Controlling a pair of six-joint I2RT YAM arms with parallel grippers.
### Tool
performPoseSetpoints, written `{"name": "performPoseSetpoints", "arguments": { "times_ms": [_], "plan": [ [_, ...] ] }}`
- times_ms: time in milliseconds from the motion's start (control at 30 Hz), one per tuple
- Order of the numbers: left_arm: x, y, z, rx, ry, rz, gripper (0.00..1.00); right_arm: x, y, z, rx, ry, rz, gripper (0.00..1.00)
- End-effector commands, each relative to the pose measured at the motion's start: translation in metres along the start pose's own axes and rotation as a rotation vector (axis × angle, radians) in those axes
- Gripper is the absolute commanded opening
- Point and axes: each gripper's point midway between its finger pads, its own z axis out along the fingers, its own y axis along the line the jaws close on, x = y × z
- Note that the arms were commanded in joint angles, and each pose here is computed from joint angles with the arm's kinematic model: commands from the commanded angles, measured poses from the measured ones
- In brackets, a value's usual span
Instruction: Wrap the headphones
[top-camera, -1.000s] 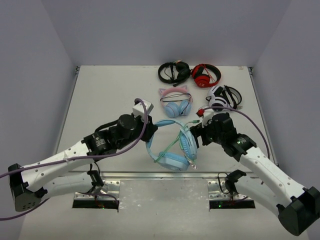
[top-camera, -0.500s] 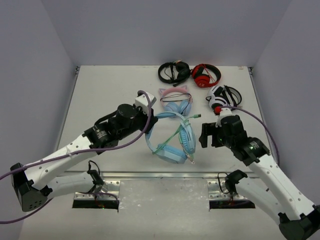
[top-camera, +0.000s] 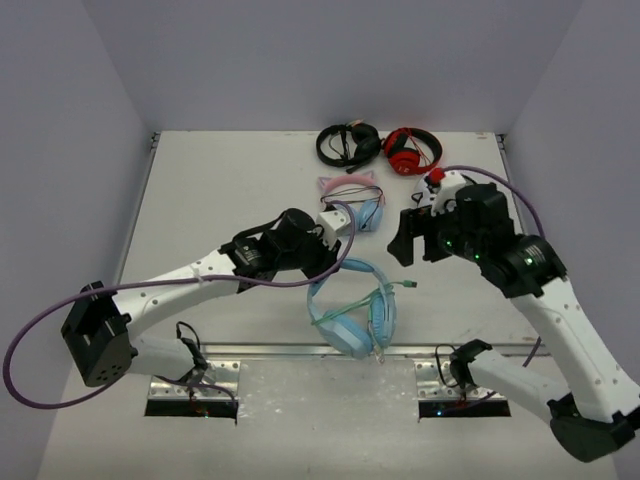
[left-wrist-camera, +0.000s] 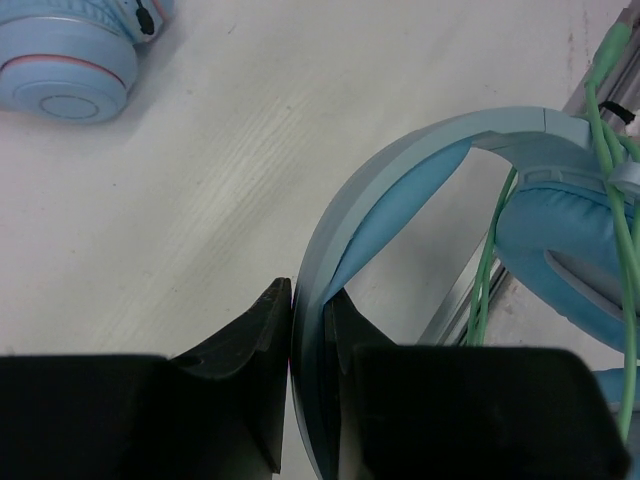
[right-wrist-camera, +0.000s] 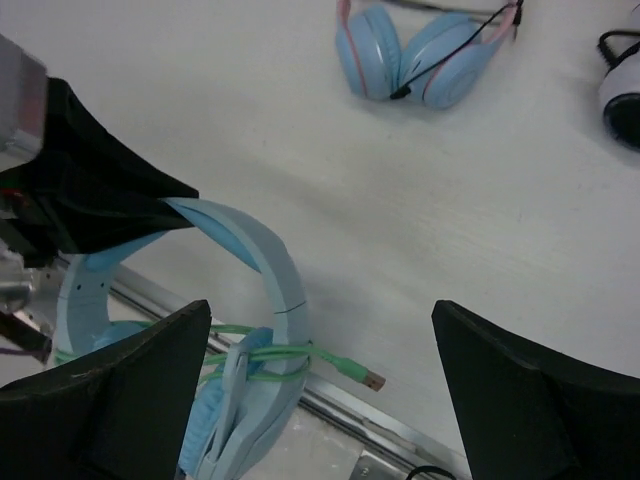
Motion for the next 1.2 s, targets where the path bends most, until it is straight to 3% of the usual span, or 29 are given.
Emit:
{"name": "performPoseSetpoints", "arguments": {
  "times_ms": [0, 300, 667, 900, 933, 967, 1033, 1067, 1133, 1167],
  "plan": [
    [-0.062, -0.029, -0.005, 0.142, -0.197, -0.016, 0.0, 0.034, 0.012, 0.027, -0.1, 0.173, -0.05, 0.93],
    [-0.06, -0.056, 0.011, 0.244, -0.201, 0.001, 0.0, 0.097, 0.023, 0.063, -0.26, 0.301, -0.101, 0.84],
    [-0.078, -0.069, 0.027, 0.261, -0.209, 0.005, 0.01, 0.121, 0.021, 0.086, -0.305, 0.346, -0.157, 0.71],
    [-0.077, -0.072, 0.033, 0.214, -0.225, 0.023, 0.01, 0.115, 0.03, 0.097, -0.427, 0.342, -0.314, 0.43],
    [-0.073, -0.068, 0.034, 0.193, -0.219, 0.022, 0.01, 0.111, 0.03, 0.098, -0.432, 0.323, -0.339, 0.29],
    [-0.073, -0.066, 0.034, 0.182, -0.22, 0.022, 0.02, 0.109, 0.029, 0.1, -0.426, 0.309, -0.354, 0.24],
    [-0.071, -0.061, 0.034, 0.158, -0.221, 0.016, 0.08, 0.106, 0.026, 0.102, -0.414, 0.281, -0.388, 0.15],
    [-0.072, -0.056, 0.034, 0.125, -0.228, 0.009, 0.14, 0.104, 0.024, 0.102, -0.423, 0.258, -0.447, 0.02],
    [-0.076, -0.049, 0.032, 0.085, -0.248, -0.018, 0.21, 0.113, 0.031, 0.097, -0.507, 0.252, -0.517, 0.01],
    [-0.079, -0.042, 0.032, 0.045, -0.257, -0.036, 0.34, 0.114, 0.028, 0.097, -0.514, 0.233, -0.571, 0.01]
  ]
}}
